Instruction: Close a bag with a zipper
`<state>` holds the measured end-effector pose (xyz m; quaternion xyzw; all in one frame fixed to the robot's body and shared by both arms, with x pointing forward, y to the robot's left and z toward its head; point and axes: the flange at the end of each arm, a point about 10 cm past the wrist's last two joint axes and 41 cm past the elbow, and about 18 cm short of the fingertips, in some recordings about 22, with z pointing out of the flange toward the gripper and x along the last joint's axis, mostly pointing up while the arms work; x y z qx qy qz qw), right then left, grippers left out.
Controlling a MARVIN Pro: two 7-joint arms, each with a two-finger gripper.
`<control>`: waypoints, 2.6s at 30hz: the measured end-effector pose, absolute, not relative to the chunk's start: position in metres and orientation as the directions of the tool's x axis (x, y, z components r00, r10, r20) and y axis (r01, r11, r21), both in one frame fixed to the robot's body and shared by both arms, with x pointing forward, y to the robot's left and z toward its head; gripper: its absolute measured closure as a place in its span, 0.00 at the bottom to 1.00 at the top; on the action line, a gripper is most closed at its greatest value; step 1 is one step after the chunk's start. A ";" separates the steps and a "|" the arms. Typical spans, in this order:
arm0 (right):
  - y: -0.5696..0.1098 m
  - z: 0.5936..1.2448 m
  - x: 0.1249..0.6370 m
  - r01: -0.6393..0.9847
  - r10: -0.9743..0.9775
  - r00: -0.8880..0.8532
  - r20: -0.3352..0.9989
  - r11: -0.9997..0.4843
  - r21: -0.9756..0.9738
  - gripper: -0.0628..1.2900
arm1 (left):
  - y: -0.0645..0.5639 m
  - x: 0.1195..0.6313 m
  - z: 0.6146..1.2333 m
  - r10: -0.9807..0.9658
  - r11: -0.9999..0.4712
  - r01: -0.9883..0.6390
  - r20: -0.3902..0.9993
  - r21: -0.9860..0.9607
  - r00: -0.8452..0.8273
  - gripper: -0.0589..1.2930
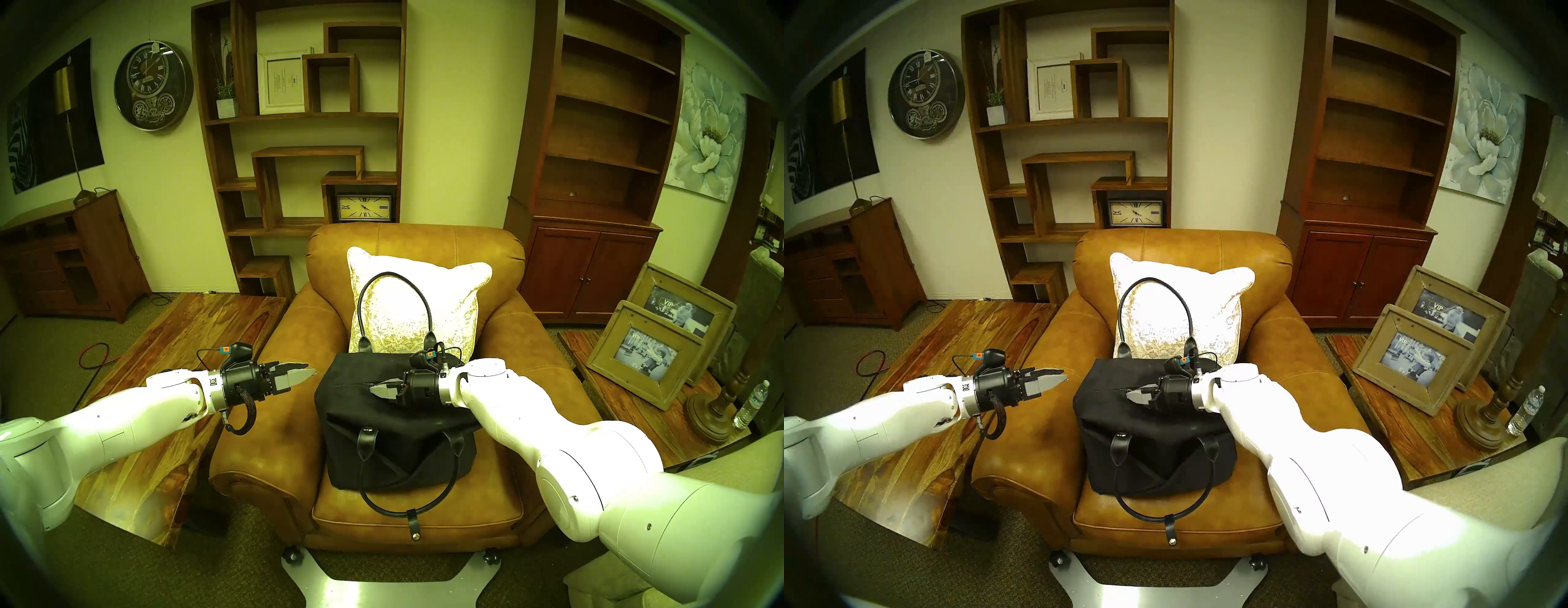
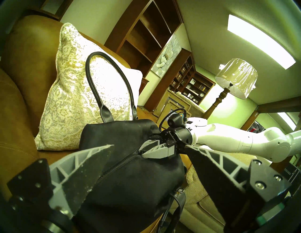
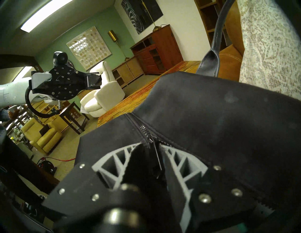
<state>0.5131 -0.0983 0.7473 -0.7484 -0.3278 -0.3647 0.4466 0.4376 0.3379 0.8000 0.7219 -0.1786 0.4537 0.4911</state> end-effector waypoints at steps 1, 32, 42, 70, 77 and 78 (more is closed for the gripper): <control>-0.098 0.748 0.513 0.818 0.166 0.516 0.840 -0.385 -0.427 0.60 | 0.338 0.438 0.800 0.188 -0.454 -0.704 0.830 0.547 0.524 0.07; -0.126 0.765 0.506 0.838 0.327 0.468 0.821 -0.458 -0.295 0.97 | 0.337 0.438 0.800 0.189 -0.452 -0.704 0.830 0.548 0.524 0.07; -0.142 0.769 0.501 0.817 0.324 0.486 0.812 -0.498 -0.290 0.97 | 0.334 0.438 0.799 0.160 -0.458 -0.717 0.842 0.526 0.516 0.07; -0.176 0.786 0.485 0.797 0.380 0.507 0.774 -0.550 -0.251 0.97 | 0.315 0.440 0.802 -0.031 -0.517 -0.769 0.890 0.376 0.456 0.07; -0.190 0.788 0.488 0.789 0.399 0.511 0.761 -0.569 -0.232 0.97 | 0.315 0.440 0.803 -0.028 -0.517 -0.768 0.890 0.377 0.456 0.07; -0.192 0.788 0.488 0.788 0.401 0.512 0.760 -0.571 -0.230 0.97 | 0.315 0.440 0.803 -0.027 -0.517 -0.768 0.890 0.378 0.456 0.07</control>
